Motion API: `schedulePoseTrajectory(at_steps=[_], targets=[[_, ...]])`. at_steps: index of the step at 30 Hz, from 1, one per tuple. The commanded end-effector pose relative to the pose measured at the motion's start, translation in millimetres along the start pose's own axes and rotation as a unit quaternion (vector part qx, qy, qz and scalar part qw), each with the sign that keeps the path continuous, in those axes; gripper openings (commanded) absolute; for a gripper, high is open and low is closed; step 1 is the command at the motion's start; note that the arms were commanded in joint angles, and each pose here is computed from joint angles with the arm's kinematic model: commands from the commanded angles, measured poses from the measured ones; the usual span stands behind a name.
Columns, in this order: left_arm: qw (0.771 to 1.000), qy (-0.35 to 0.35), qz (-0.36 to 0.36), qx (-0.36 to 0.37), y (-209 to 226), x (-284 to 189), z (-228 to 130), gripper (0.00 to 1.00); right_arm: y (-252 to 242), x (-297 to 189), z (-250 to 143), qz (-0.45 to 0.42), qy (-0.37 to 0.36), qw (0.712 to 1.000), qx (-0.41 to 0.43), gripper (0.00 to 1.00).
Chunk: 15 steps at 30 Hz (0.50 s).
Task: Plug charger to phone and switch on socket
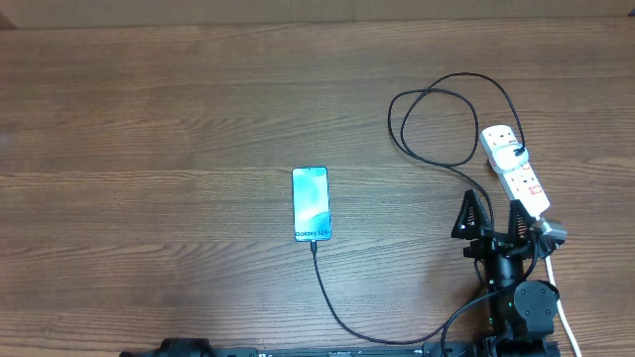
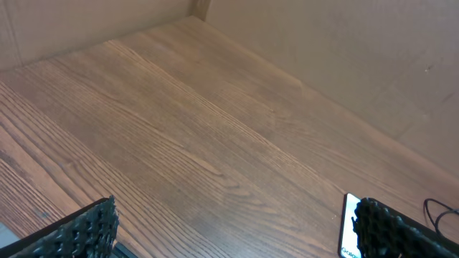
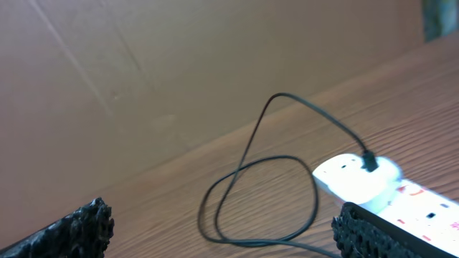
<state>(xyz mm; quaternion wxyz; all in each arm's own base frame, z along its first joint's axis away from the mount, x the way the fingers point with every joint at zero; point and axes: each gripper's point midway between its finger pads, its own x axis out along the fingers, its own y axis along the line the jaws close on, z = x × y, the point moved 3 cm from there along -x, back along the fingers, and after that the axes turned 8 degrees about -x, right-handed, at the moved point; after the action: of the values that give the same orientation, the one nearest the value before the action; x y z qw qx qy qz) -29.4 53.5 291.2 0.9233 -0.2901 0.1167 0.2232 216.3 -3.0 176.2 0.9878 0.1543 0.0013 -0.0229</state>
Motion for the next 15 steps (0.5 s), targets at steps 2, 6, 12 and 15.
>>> schedulePoseTrajectory(at_steps=[2,6,12,15], targets=[[1.000,-0.009,0.004,-0.009,1.4,-1.8,1.8,1.00,-7.5,0.1,0.2,-0.019,-0.007,0.998,-0.060,1.00],[1.000,-0.009,0.004,-0.009,1.4,-1.8,1.8,1.00,-7.6,0.1,0.3,-0.020,-0.006,0.992,-0.122,1.00],[1.000,-0.009,0.004,-0.009,1.4,-1.8,1.8,1.00,-7.7,0.1,0.3,-0.020,-0.006,0.992,-0.127,1.00],[1.000,-0.009,0.004,-0.009,1.4,-1.8,1.8,1.00,-7.7,0.1,0.4,-0.020,-0.006,0.992,-0.127,1.00]])
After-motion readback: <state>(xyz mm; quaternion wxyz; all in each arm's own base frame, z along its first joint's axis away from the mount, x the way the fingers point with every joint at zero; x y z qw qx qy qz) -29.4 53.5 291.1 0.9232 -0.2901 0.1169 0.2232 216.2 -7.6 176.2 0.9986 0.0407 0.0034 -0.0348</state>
